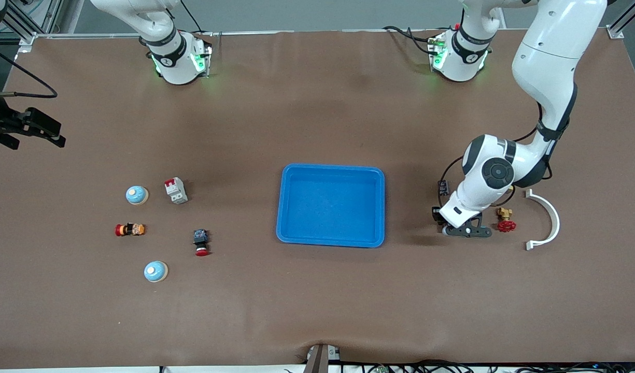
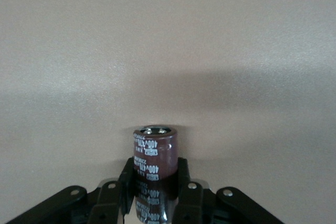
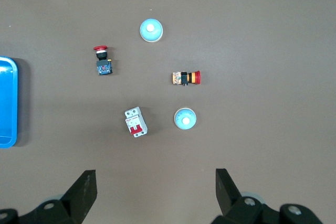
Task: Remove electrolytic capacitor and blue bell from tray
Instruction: 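Lower the capacitor beside the first capacitor and open the left gripper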
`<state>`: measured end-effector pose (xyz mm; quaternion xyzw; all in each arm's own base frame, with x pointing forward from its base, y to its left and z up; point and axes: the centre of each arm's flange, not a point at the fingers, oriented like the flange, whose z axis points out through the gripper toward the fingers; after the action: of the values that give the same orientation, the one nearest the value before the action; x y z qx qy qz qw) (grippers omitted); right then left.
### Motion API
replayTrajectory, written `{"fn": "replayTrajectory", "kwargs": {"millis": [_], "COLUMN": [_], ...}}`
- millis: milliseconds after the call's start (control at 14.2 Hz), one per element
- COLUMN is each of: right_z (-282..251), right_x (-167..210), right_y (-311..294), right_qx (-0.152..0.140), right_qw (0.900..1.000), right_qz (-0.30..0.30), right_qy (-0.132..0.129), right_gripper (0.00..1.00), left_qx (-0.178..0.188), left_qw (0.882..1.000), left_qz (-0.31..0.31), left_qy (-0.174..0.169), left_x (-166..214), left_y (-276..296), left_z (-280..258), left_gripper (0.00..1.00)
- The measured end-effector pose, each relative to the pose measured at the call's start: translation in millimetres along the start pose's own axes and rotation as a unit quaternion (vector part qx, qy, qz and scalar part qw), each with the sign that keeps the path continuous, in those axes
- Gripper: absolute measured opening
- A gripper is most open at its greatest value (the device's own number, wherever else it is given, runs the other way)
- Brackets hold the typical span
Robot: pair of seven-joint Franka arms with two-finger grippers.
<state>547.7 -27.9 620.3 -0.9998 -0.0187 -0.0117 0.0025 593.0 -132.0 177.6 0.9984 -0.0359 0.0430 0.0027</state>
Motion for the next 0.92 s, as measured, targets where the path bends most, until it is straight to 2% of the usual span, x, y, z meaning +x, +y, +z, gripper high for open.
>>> {"fn": "replayTrajectory", "kwargs": {"millis": [423, 493, 845, 916], "right_z": [-0.9, -1.0, -1.7, -1.7], "right_x": [0.2, 0.2, 0.2, 0.2], "right_y": [0.0, 0.0, 0.0, 0.0], "right_qx": [0.0, 0.0, 0.0, 0.0], "right_qw": [1.0, 1.0, 1.0, 1.0], "right_qz": [0.0, 0.0, 0.0, 0.0], "right_qy": [0.001, 0.001, 0.002, 0.002], "right_gripper": [1.0, 1.0, 1.0, 1.0], "left_qx": [0.0, 0.0, 0.0, 0.0], "left_qw": [1.0, 1.0, 1.0, 1.0], "left_qz": [-0.001, -0.004, -0.015, -0.015], "left_qy": [0.002, 0.003, 0.004, 0.004], "left_x": [0.0, 0.2, 0.6, 0.6], "left_y": [-0.3, -1.1, -2.6, -2.6], "left_z": [0.0, 0.3, 0.6, 0.6], "left_gripper": [0.37, 0.44, 0.93, 1.0]}}
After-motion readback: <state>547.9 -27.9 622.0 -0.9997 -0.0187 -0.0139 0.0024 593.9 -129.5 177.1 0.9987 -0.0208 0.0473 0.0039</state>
